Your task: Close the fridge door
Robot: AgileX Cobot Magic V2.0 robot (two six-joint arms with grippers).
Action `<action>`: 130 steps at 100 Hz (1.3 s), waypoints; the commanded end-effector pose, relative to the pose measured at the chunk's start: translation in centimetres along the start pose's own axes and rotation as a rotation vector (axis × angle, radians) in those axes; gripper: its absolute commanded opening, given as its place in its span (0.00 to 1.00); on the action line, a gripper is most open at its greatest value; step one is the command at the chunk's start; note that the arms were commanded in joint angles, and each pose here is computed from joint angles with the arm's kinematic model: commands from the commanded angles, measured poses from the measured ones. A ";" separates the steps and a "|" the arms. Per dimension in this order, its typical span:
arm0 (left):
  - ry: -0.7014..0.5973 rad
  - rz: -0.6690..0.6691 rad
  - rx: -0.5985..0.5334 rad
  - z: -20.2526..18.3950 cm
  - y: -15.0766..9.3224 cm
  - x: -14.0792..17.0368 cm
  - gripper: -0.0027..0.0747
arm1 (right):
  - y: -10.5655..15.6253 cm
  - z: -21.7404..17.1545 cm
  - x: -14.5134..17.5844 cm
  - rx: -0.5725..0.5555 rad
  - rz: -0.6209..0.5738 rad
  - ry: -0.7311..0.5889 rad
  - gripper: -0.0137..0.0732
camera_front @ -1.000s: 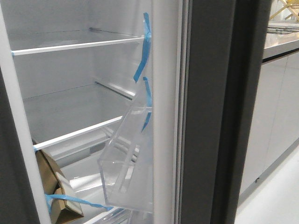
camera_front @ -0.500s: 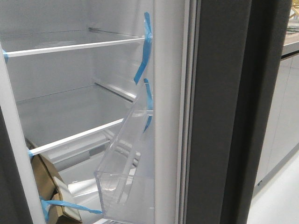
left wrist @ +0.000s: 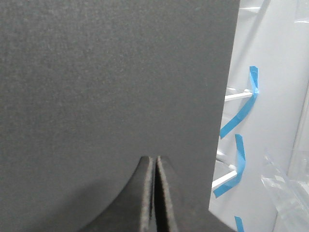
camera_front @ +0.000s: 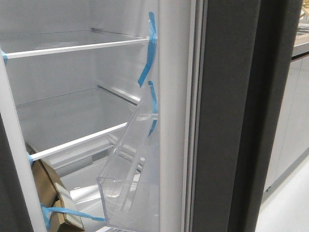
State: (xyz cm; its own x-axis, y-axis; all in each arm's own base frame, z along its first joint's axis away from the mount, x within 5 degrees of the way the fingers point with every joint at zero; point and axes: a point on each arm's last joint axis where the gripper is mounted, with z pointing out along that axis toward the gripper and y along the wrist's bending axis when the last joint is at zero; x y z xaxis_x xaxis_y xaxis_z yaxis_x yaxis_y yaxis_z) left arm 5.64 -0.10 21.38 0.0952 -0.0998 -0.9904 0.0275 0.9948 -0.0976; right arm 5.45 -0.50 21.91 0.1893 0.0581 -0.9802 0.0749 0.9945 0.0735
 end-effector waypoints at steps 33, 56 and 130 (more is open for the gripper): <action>-0.029 -0.006 0.009 0.2 0.0 0.4 0.01 | 0.0 -0.1 -0.4 0.002 -0.015 -0.075 0.07; -0.029 -0.006 0.009 0.2 0.0 0.4 0.01 | 0.0 -0.1 -0.3 0.002 -0.015 -0.070 0.07; -0.029 -0.006 0.009 0.2 0.0 0.4 0.01 | 0.3 1.8 -4.6 0.005 -0.013 0.005 0.07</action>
State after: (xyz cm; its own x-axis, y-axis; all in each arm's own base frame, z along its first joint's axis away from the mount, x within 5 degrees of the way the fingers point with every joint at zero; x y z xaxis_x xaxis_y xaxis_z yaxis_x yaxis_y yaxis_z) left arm 5.64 -0.10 21.38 0.0952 -0.0998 -0.9904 0.0275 0.9948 -0.0976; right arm 5.92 -0.51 23.33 0.0949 0.0664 -0.9933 0.0784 0.9942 0.0739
